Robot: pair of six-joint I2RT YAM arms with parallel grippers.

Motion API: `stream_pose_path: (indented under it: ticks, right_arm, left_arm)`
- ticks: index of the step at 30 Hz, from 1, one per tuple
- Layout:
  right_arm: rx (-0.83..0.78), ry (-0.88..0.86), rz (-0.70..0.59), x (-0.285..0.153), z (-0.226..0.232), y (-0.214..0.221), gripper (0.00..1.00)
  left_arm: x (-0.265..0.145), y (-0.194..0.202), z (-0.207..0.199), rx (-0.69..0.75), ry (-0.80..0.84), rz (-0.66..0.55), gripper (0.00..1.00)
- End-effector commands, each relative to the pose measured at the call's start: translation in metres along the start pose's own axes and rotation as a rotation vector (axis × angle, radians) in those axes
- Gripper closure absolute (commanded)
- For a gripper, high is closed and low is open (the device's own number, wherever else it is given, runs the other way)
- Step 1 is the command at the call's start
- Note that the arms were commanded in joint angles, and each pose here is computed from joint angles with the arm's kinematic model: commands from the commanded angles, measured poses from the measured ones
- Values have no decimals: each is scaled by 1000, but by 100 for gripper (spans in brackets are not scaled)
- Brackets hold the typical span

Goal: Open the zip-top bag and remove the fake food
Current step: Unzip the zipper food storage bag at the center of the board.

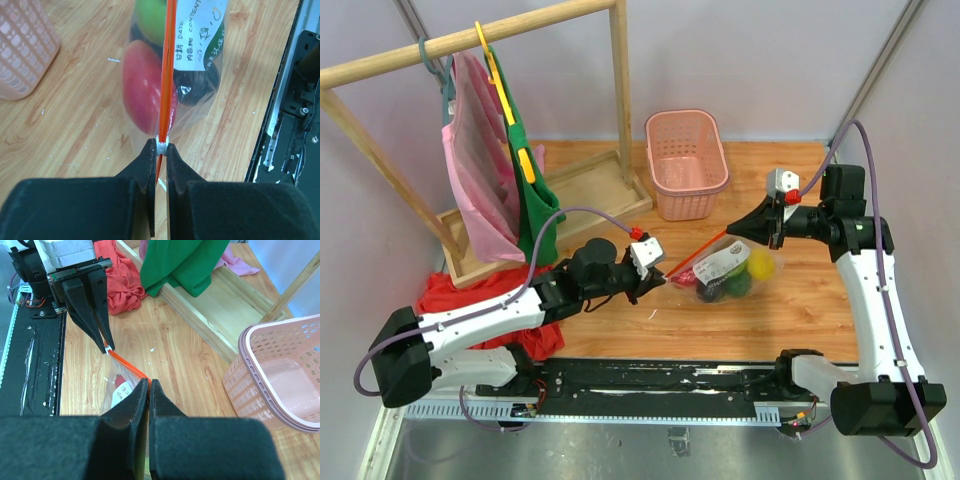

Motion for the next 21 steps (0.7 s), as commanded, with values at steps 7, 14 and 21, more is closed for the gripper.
stream_pose_path:
  ticks: [7, 14, 21]
  right_arm:
    - [-74, 37, -21, -13, -9, -18, 100]
    - [-74, 40, -20, -14, -10, -17, 100]
    - [-72, 40, -19, -14, -10, -17, 99]
  left_arm:
    - [-9, 26, 5, -31, -36, 58, 100]
    - [-12, 35, 6, -39, -47, 72, 100]
    - [-14, 44, 9, -47, -64, 92, 100]
Point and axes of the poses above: each gripper's point midway between its finger pads, its own x axis out along the fingers, its own z axis along the line the jaws close on, y = z × x, the point moved 1 cm from there along -x, back along the fingers, and after that the axes turned 2 degrees about -x, right-handed, at the moved point
